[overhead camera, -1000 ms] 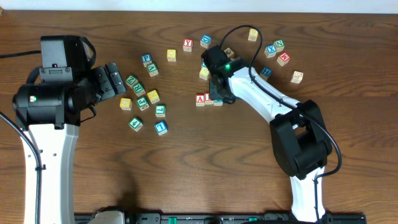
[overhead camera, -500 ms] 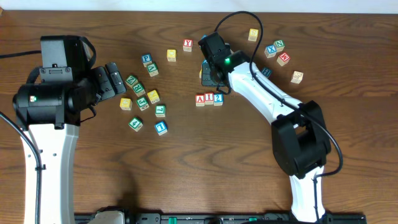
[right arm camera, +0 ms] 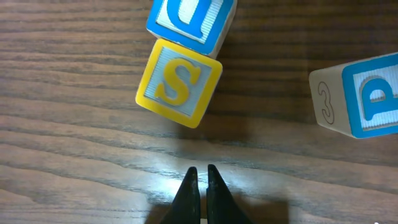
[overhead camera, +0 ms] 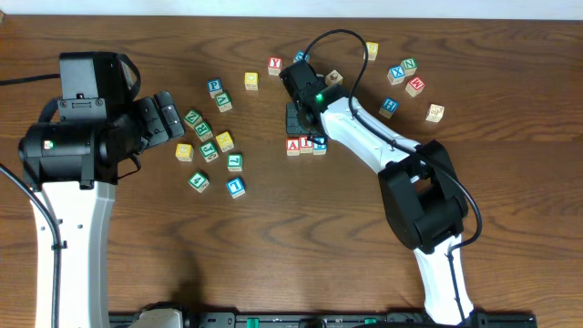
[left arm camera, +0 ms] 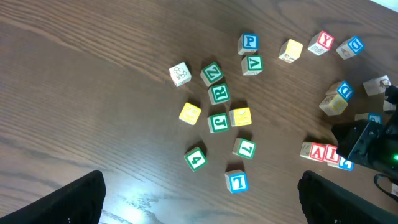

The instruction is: Spell out AI2

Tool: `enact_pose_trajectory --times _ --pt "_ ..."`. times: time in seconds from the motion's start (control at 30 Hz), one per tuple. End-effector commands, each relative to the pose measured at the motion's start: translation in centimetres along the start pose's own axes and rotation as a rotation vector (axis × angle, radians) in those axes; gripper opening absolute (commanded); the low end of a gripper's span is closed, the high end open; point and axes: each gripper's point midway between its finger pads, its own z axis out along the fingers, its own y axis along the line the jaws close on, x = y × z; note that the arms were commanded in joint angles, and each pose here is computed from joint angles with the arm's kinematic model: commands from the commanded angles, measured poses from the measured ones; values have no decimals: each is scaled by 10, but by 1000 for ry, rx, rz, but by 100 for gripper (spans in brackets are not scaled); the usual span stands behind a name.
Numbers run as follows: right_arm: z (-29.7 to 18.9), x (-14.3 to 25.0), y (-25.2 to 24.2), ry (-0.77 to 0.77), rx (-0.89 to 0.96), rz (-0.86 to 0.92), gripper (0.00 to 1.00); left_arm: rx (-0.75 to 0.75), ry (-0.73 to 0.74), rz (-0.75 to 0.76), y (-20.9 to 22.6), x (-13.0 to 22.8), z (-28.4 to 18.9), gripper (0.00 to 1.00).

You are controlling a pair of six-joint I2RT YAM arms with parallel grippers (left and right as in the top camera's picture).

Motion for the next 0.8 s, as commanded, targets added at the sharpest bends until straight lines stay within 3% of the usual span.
enact_pose_trajectory --times 0.0,0.77 --pt "3 -1 2 -1 -1 14 1 -18 11 14 4 1 4 97" --pt "1 17 2 54 23 -10 1 -18 11 14 4 1 4 98"
